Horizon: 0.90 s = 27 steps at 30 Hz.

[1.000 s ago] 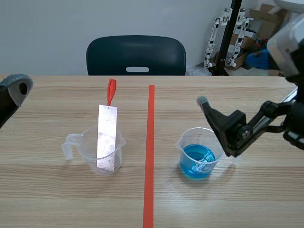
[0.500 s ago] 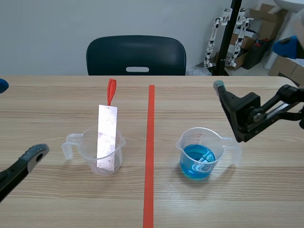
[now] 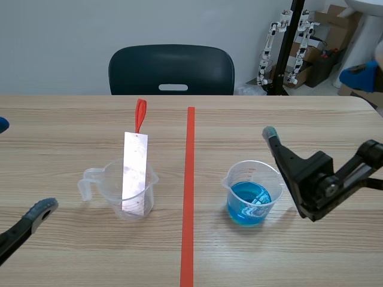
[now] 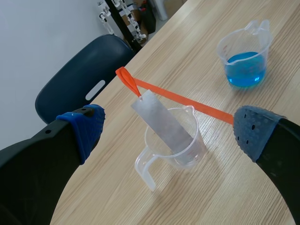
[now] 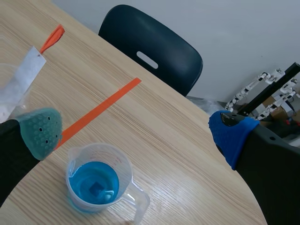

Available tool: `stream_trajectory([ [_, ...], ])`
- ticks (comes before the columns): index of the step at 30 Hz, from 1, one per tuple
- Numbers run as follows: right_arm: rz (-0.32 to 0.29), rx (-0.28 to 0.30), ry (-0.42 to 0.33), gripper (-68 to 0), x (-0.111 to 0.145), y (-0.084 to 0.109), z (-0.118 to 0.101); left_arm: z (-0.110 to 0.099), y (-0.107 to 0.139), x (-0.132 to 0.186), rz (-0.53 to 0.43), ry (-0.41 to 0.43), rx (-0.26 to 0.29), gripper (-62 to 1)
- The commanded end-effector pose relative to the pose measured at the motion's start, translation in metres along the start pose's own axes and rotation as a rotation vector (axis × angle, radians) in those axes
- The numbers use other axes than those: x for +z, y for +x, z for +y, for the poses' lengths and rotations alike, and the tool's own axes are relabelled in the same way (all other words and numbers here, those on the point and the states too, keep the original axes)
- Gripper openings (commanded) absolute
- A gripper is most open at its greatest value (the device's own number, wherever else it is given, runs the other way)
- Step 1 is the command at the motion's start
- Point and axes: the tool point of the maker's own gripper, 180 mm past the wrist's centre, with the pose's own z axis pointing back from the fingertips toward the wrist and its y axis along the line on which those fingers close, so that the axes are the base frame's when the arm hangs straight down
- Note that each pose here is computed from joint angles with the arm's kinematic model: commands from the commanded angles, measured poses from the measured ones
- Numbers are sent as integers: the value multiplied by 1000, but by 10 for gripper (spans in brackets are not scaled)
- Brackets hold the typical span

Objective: Do the redox reaction experiment. return to the home posture

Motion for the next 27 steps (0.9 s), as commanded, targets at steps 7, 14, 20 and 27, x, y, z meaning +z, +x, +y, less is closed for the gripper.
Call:
stream_trajectory([
  [7,-21,34,-13,4,10,7,-6,20,-10,-4,22,54,-35,-32],
  [14,6,79,10,4,25,-1,-8,19,-10,-4,19,49,-32,-32],
  [20,62,67,37,4,35,-12,-1,19,-9,-4,15,49,-33,-32],
  [27,105,64,41,4,37,-21,0,20,-8,-4,10,50,-34,-32],
])
